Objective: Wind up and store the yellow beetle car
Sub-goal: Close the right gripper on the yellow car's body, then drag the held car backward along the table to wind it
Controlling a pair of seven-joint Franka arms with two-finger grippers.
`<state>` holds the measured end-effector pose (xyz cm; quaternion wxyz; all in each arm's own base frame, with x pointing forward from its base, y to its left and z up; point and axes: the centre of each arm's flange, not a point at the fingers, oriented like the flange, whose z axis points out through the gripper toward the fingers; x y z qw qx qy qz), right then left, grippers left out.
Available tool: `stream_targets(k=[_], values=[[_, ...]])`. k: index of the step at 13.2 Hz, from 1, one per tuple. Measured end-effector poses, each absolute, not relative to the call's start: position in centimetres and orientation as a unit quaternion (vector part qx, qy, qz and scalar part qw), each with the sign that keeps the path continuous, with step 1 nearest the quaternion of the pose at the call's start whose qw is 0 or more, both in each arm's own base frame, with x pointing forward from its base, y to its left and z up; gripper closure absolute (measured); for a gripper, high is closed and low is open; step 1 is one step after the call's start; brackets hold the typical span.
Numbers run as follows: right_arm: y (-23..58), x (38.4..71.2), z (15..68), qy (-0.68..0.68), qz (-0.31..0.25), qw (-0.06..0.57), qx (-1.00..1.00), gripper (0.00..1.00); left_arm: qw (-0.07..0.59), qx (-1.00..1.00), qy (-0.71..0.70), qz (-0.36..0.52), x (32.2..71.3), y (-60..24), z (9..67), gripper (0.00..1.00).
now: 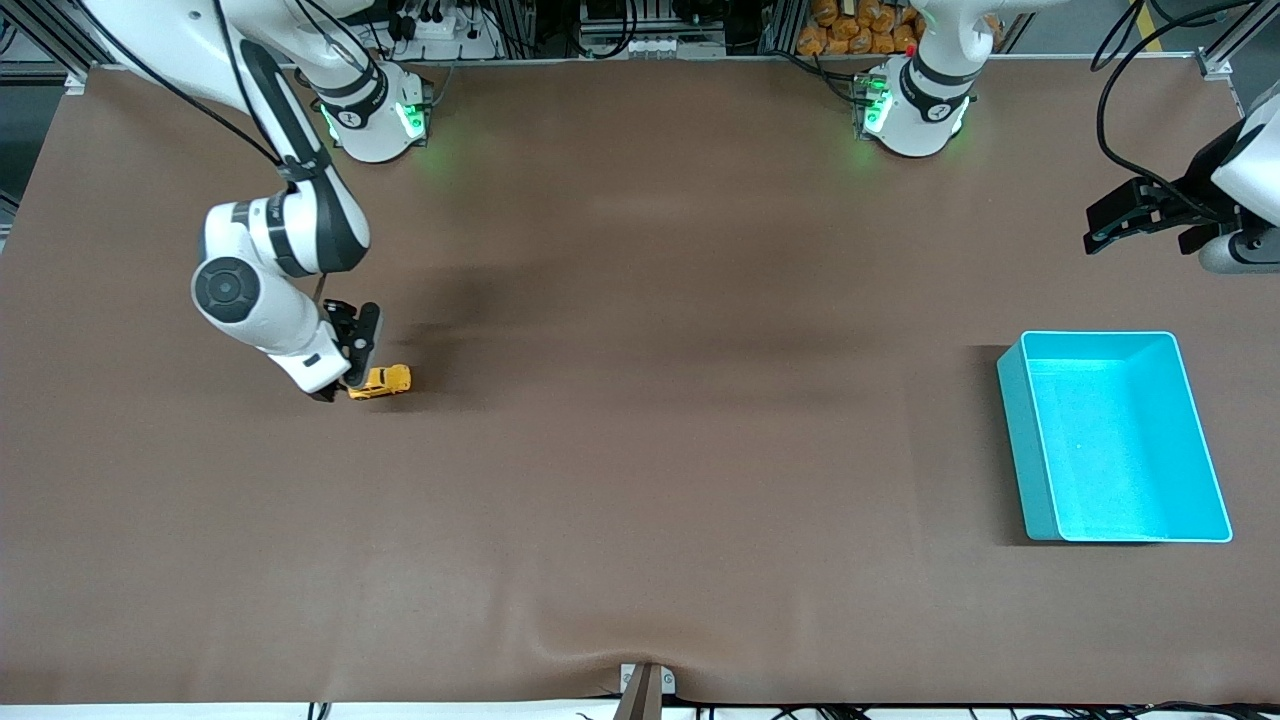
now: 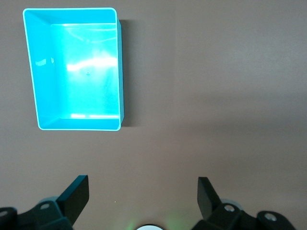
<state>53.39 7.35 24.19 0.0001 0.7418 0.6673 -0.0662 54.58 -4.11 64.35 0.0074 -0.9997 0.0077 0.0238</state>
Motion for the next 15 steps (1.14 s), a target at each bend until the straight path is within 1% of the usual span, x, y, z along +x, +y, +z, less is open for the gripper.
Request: stream_targets(k=[3,4,5,6,7,8,9,15], values=[[7.9,53.4,22.1,0.684,-0.067,-0.001,0.726,0.01,0.007,-1.000,0.008,0.024,54.6,-4.1,64.3,0.00],[8.2,53.3,21.6,0.688,-0.069,-0.002,0.723,0.04,0.007,-1.000,0.008,0.024,54.6,-4.1,64.3,0.00],[8.6,53.2,21.4,0.692,-0.070,-0.002,0.719,0.04,0.007,-1.000,0.008,0.024,54.6,-4.1,64.3,0.00],[9.3,53.2,21.4,0.696,-0.069,-0.001,0.714,0.13,0.007,-1.000,0.008,0.024,54.6,-4.1,64.3,0.00],[10.2,53.1,21.4,0.702,-0.068,0.000,0.709,0.17,0.007,-1.000,0.008,0.024,54.6,-4.1,64.3,0.00],[11.0,53.0,21.5,0.708,-0.065,0.002,0.703,0.17,0.007,-1.000,0.008,0.024,54.6,-4.1,64.3,0.00],[11.8,52.9,21.5,0.713,-0.064,0.003,0.699,0.19,0.007,-1.000,0.008,0.024,54.6,-4.1,64.3,0.00],[11.9,53.2,20.9,0.716,-0.052,0.013,0.696,0.19,0.007,-1.000,0.008,0.024,54.6,-4.1,64.3,0.00]])
